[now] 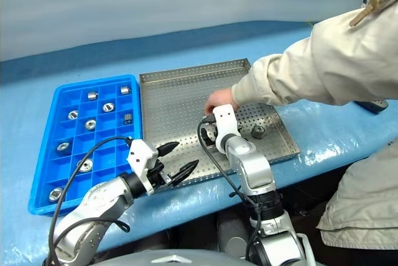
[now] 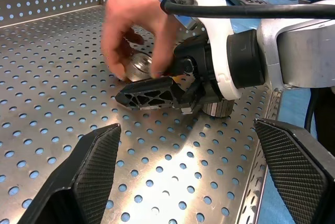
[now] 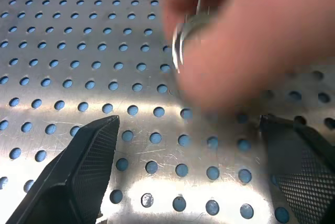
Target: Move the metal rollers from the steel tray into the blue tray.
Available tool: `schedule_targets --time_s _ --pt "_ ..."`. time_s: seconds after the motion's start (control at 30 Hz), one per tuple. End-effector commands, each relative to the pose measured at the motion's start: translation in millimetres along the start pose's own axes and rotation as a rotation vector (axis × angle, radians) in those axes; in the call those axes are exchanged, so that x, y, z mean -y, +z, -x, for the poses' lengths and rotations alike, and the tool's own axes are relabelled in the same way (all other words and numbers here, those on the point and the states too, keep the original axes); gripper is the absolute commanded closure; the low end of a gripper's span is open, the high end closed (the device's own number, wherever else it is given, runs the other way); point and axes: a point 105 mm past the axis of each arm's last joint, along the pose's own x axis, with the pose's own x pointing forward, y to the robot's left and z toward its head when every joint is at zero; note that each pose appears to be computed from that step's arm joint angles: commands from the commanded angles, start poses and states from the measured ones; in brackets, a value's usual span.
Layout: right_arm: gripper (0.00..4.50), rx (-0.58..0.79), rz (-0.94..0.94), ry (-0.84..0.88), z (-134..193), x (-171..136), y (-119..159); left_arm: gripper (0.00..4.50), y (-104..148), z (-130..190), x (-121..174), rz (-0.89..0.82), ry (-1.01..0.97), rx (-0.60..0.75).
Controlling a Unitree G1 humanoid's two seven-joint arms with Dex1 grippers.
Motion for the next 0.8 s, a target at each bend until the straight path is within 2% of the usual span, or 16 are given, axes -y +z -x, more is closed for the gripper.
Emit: schedule_targets --time_s 0.03,0.57,0.8 --pt "0.00 0.037 -0.001 0.003 2.5 -0.9 10.6 0.05 13.9 1.4 9.6 -0.035 -0.032 0.046" --pt "0.00 0.034 0.004 0.003 3.1 -0.9 9.3 0.05 12.8 -1.3 13.5 -0.029 -0.046 0.029" --pt "0.00 0.137 -0.006 -0.039 -2.0 1.3 37.2 0.05 13.3 -3.1 15.8 -0.025 -0.057 0.028"
